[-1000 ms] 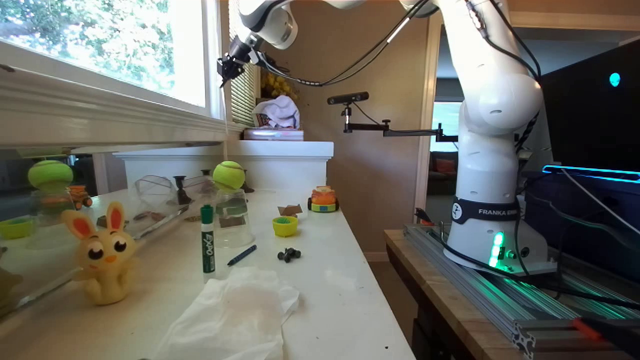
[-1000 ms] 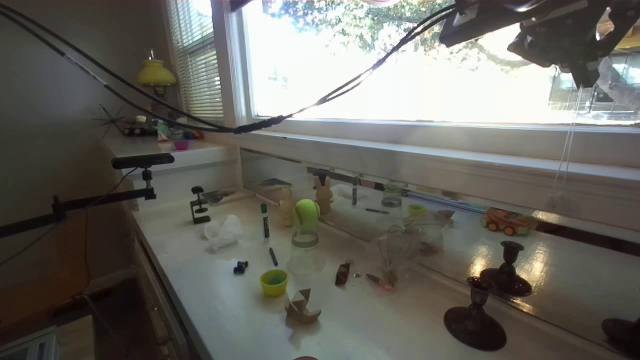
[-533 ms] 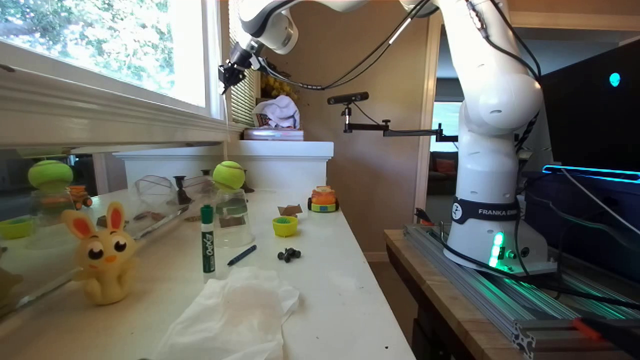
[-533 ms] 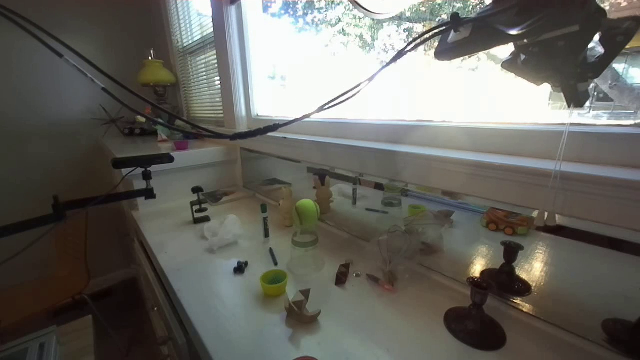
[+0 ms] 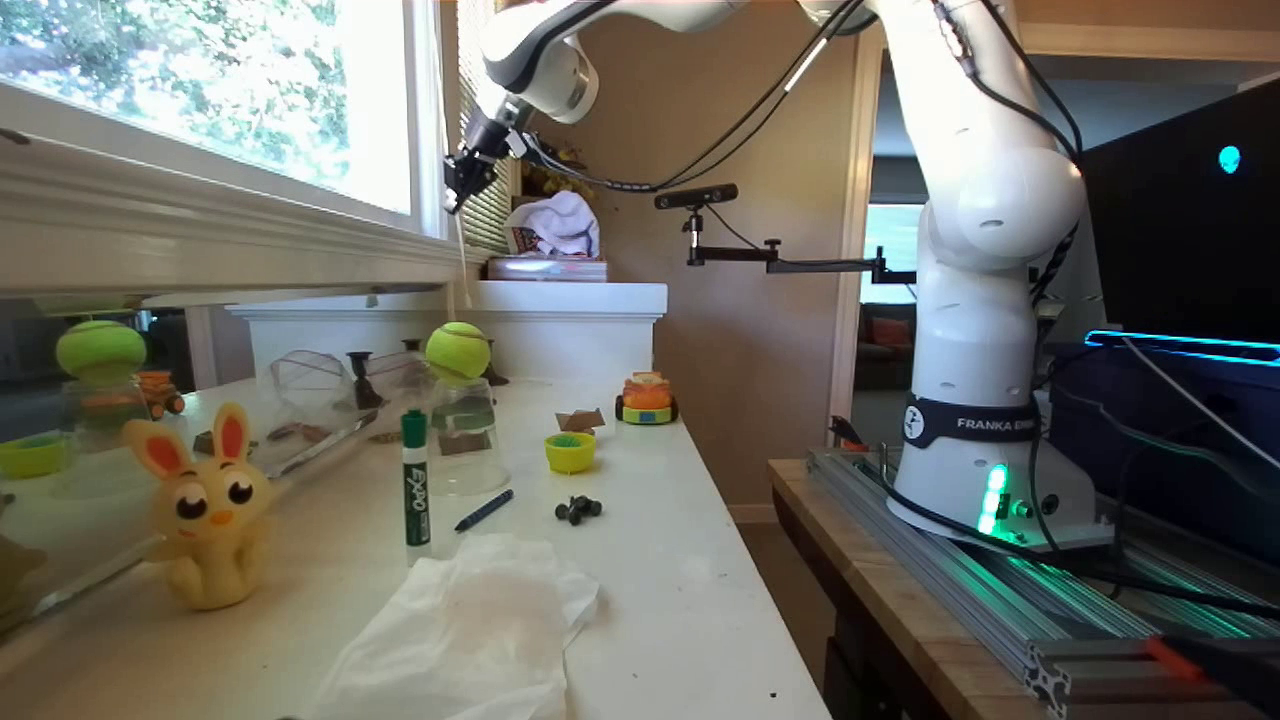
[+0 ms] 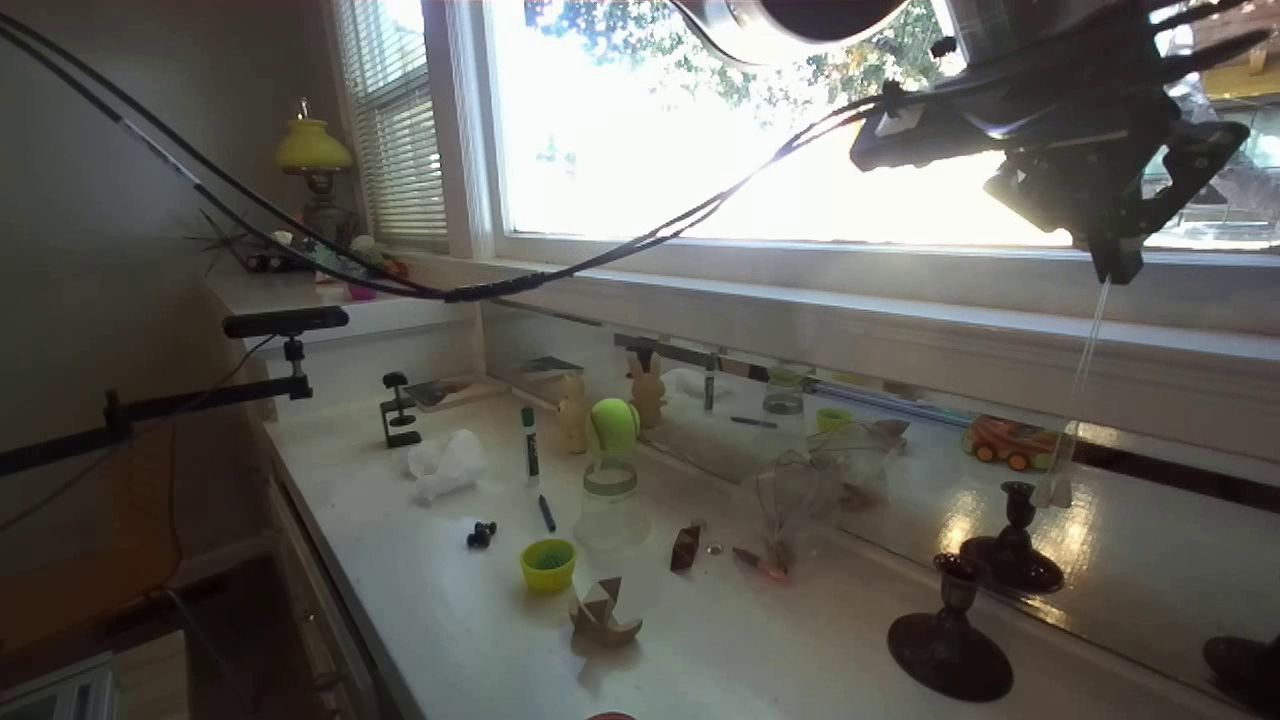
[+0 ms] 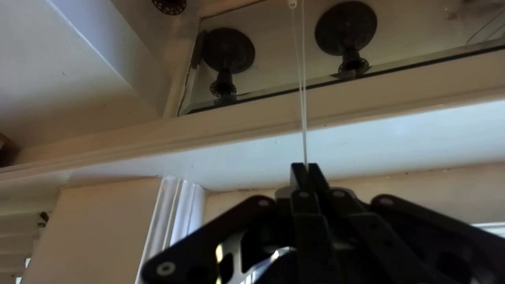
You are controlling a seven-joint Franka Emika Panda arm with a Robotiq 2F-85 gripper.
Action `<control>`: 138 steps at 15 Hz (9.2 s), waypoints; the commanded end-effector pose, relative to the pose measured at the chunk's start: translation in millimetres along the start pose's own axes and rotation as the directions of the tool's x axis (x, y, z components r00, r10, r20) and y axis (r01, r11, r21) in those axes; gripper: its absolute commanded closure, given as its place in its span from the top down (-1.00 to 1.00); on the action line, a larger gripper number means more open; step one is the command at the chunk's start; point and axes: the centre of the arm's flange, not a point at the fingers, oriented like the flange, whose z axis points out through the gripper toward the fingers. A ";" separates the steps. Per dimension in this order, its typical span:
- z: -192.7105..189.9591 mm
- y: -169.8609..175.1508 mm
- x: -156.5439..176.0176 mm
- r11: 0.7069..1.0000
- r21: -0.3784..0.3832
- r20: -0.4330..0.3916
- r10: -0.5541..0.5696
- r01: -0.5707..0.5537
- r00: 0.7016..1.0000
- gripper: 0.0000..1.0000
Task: Pull the blind strings down
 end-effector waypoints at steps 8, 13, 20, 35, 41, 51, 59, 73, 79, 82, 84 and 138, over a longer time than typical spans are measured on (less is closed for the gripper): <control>31.7 5.4 -38.6 1.000 0.008 0.133 0.024 -0.025 0.991 -0.79; 63.5 7.8 -69.5 0.999 0.021 0.266 0.035 -0.043 0.963 0.09; 63.8 6.7 -73.9 0.999 0.012 0.277 0.038 -0.043 0.960 0.98; -39.2 9.5 22.8 1.000 -0.025 -0.058 -0.007 0.005 0.998 1.00; -36.3 5.6 40.8 1.000 -0.015 -0.123 -0.004 0.002 0.992 1.00; -20.2 -0.1 48.4 1.000 -0.010 -0.126 -0.013 0.011 0.992 0.31; -16.6 3.3 48.1 1.000 -0.010 -0.125 -0.009 0.007 0.992 -0.87; 9.9 0.1 18.8 1.000 0.002 -0.045 0.001 -0.001 0.999 -0.99; 29.2 -6.2 -8.2 1.000 0.027 0.028 0.009 -0.010 1.000 -0.99; 37.0 -6.3 -17.0 0.999 0.031 0.058 0.008 -0.009 0.998 -0.99; 44.4 -5.9 -24.5 0.999 0.038 0.080 0.012 -0.015 0.997 -0.99; 60.1 6.7 -44.8 1.000 -0.021 0.195 0.008 -0.004 0.981 -0.99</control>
